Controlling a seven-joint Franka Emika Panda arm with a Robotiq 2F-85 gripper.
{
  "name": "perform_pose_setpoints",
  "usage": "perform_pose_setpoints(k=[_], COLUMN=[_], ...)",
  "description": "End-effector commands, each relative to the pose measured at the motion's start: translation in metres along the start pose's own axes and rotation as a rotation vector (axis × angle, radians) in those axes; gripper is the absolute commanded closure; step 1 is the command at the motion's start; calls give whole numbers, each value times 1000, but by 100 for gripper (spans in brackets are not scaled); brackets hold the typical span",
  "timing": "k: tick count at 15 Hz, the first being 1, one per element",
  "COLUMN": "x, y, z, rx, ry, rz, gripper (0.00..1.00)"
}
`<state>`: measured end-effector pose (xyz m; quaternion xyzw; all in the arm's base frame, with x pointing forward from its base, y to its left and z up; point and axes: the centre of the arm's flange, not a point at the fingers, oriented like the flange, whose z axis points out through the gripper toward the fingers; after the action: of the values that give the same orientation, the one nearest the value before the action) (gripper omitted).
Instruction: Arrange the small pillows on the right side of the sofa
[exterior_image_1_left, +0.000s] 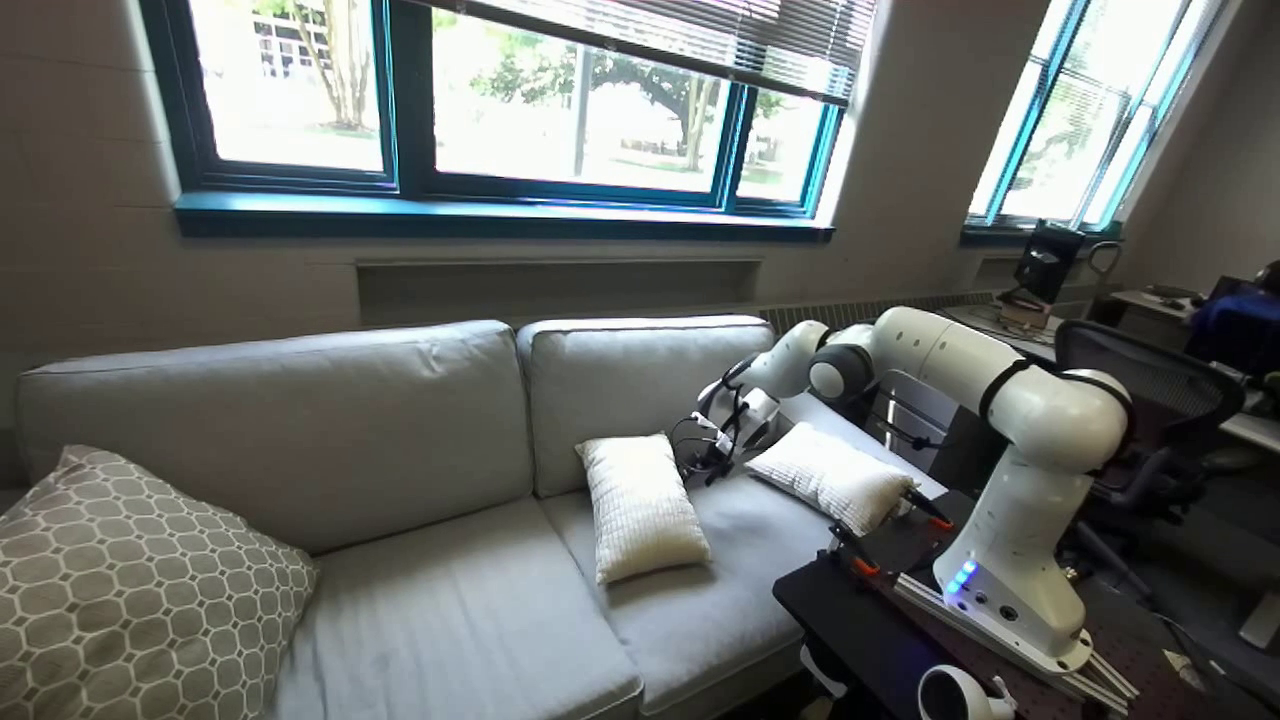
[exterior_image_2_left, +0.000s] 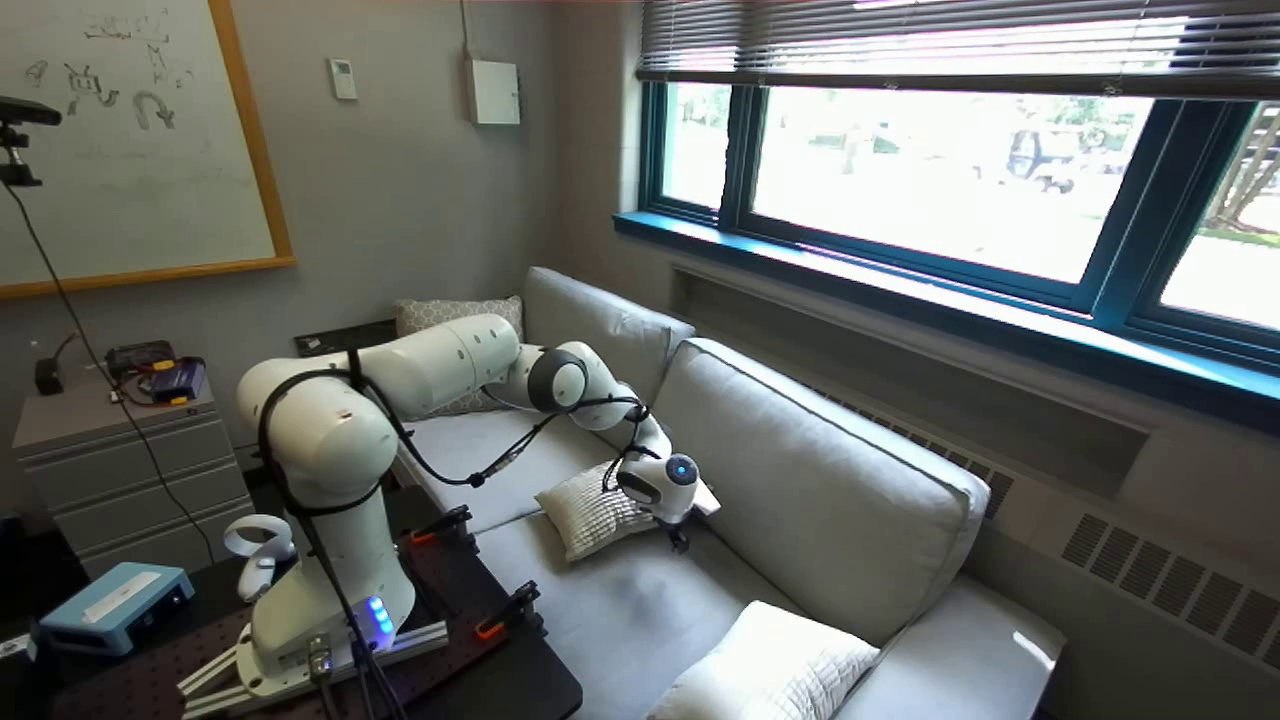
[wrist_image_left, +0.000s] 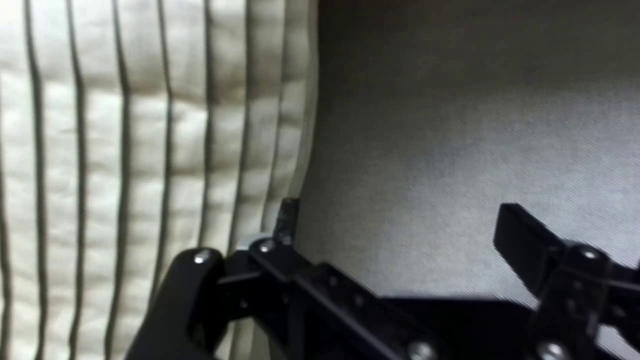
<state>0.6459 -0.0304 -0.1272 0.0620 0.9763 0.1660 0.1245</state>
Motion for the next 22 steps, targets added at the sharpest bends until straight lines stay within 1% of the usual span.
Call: perform_pose_setpoints(k=[1,4,7,10,11,13,15,18,20,21,22], x=[1,-9,-22,-39,-42,-49,-59,-72,-78,-79,-81], y=[16,14,0,-20,-25,-32,-38,-35,-30,-26,-22], z=[-18,-19,-13,3,5,11,18,26,27,27,27], rx=[-113,-231,-360,-523,-566,-627,-643,-653,-646,-617,-562], ry=[-107,-123,-112,-42,-16,26,71,127,147,152,142], rz=[-33,-65,-103,-129,-132,-142,-123,-63,17,74,140], gripper=[0,0,0,0,0,0,0,0,0,0,0])
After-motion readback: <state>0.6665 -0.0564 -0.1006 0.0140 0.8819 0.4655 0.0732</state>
